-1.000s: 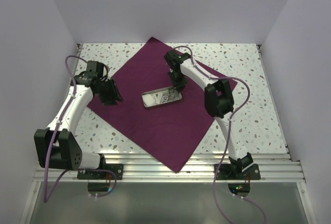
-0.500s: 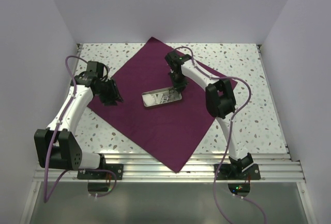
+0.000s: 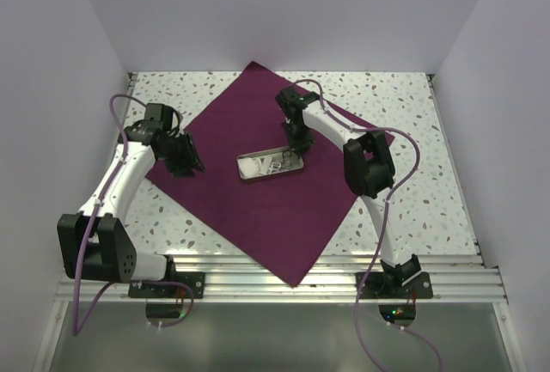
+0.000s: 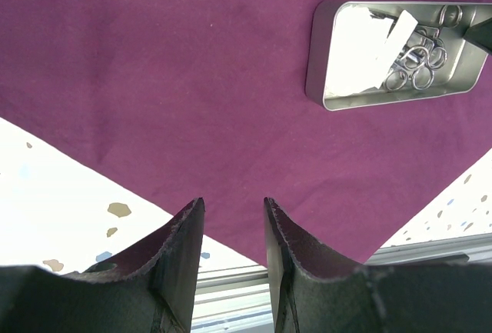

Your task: Prepare the surgical pack

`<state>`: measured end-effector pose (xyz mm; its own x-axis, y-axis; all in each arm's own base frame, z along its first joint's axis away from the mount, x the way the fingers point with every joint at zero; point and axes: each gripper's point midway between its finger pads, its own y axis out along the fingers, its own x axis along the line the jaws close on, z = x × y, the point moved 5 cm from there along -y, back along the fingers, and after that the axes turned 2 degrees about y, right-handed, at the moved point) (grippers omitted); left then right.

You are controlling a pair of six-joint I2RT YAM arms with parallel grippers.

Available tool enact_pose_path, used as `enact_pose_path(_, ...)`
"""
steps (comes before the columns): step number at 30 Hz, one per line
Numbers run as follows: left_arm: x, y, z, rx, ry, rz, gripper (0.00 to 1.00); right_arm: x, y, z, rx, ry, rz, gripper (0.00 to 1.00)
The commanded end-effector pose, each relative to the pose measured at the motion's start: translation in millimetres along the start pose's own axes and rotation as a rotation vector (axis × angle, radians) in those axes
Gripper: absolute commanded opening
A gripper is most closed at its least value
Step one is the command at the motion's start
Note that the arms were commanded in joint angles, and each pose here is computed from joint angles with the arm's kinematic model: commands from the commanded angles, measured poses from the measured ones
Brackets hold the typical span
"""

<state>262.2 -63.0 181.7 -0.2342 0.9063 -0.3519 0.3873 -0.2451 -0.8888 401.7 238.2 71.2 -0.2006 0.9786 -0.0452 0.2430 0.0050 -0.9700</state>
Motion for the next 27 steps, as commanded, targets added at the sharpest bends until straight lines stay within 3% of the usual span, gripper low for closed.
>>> enact_pose_path(1,-2.8,-4.4,-2.1,-0.027,0.015,0.018,0.41,-4.6,-18.9,3.7,-0.005,0.011,0.005,0.0)
enact_pose_path(5,-2.0,-3.9,-0.9,-0.024,0.018,0.017,0.42,-3.0,-20.3,2.3,-0.011,0.008,-0.003,0.0)
enact_pose_path(10,-1.5,-4.7,-0.6,-0.026,0.021,0.014,0.43,-3.2,-23.1,4.0,-0.013,0.013,-0.008,0.08)
enact_pose_path(15,-1.0,-6.2,1.1,-0.028,0.023,0.015,0.43,-3.4,-20.1,10.4,0.013,0.008,-0.012,0.0)
enact_pose_path(27,-0.7,-4.9,3.3,-0.027,0.025,0.023,0.43,-10.2,-27.1,19.0,0.006,0.008,0.004,0.0)
